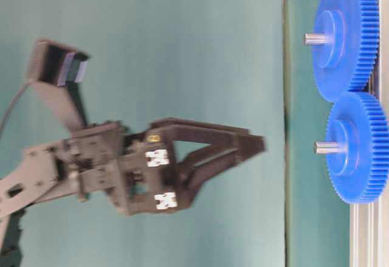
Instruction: Find the location of the shaft and insert the small gear.
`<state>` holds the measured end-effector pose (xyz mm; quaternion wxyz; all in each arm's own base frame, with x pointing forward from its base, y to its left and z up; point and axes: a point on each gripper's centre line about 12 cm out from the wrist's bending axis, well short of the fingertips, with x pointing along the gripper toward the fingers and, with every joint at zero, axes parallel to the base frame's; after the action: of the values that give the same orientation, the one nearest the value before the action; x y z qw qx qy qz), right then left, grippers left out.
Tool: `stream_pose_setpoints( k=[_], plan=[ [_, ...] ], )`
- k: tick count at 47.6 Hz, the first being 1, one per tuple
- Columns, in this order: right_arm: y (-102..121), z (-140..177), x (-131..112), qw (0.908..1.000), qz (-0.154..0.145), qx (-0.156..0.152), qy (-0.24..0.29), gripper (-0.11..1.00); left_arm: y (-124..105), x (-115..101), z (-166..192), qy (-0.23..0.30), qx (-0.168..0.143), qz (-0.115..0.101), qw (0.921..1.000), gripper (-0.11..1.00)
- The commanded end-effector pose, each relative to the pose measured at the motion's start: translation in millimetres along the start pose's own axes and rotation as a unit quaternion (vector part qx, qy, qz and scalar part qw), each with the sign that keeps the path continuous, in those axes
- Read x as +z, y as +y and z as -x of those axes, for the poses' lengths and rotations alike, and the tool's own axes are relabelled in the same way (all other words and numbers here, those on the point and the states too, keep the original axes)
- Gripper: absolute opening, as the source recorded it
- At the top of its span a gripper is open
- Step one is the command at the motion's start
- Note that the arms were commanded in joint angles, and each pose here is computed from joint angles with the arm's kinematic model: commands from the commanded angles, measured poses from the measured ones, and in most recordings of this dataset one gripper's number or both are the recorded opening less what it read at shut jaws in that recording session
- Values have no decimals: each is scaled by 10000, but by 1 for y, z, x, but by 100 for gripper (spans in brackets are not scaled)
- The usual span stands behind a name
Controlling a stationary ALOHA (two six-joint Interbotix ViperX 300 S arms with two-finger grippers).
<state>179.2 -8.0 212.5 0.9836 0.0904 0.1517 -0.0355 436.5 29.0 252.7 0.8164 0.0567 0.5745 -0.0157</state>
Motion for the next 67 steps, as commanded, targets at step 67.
stream_pose_setpoints(
  k=[67],
  plan=[
    [0,-1,3,10000,-51,-9,-41,1,-1,7,30,-372,56,29,9993,69]
  ],
)
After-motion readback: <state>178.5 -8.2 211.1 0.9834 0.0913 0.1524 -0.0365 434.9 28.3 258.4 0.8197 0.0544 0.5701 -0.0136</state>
